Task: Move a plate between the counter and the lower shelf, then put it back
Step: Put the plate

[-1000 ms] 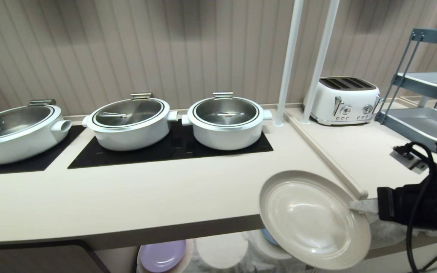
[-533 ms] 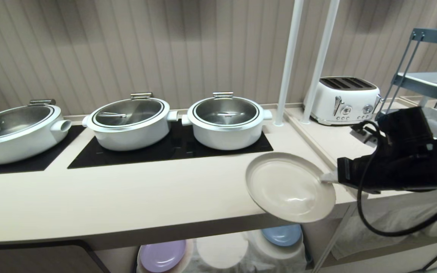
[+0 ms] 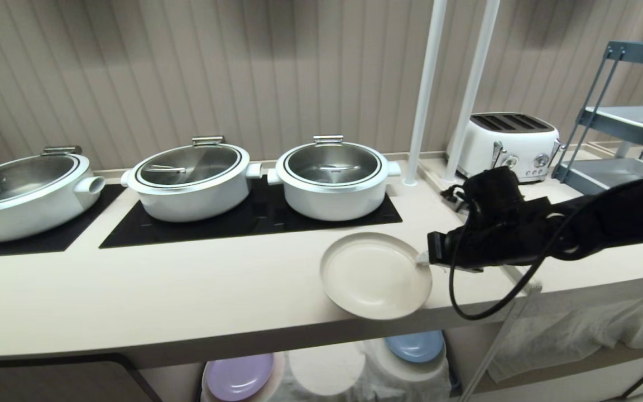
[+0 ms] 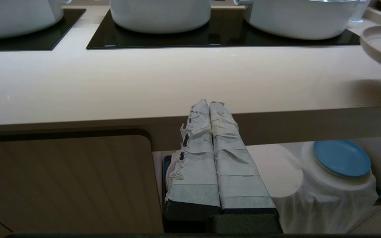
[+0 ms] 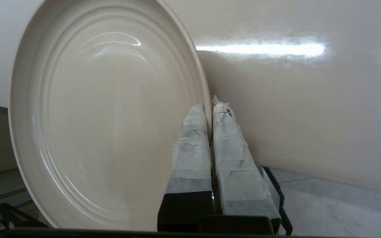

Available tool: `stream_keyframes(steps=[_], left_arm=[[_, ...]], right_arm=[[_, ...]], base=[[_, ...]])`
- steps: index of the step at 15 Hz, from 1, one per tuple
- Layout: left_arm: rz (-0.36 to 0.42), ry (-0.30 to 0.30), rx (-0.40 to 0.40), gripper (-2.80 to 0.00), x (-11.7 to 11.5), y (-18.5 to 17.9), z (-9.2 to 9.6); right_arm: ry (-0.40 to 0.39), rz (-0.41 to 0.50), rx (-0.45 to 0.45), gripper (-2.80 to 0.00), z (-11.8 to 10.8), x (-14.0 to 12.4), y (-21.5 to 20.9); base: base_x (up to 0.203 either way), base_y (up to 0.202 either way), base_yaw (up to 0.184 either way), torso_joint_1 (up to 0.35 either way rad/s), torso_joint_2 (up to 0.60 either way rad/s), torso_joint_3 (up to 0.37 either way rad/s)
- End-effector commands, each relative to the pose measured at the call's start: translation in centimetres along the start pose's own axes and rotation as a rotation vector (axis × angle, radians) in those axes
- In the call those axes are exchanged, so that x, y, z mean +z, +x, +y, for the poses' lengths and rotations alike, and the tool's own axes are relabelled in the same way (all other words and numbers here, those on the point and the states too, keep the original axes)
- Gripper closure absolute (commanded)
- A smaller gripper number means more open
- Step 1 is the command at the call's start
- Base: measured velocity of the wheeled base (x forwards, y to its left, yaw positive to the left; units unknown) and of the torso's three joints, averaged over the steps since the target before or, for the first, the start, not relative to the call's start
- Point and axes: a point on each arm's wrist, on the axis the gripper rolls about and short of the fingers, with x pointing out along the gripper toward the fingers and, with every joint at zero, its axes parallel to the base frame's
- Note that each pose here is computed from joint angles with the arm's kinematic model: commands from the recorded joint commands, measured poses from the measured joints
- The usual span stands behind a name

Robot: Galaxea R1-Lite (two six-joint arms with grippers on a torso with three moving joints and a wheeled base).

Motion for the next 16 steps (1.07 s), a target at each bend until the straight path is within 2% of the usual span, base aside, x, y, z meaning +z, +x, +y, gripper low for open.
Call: stream_keyframes(steps=[1, 8, 11, 16], left_arm=[[0.0, 0.0, 0.001, 0.0, 0.0, 0.0, 0.0], [0.0, -0.001, 0.001, 0.0, 0.0, 0.0, 0.0], [0.0, -0.001, 0.001, 0.0, 0.0, 0.0, 0.0], [0.0, -0.001, 0.001, 0.0, 0.0, 0.0, 0.0]], right_arm=[[-0.009, 0.043, 0.006, 0.0, 0.2, -0.5, 3.7], [-0.021, 0.021, 0.024, 0.0, 0.3, 1.2, 8.1], [0.012, -0.004, 0.032, 0.0, 0.4, 2.2, 9.3], [0.024, -0.003, 0.026, 0.0, -0.3, 2.4, 10.8]], base=[[0.0, 0.0, 0.0, 0.0, 0.0, 0.0], [0.0, 0.0, 0.0, 0.0, 0.0, 0.0], [0.0, 0.0, 0.0, 0.0, 0.0, 0.0], [0.0, 0.0, 0.0, 0.0, 0.0, 0.0]])
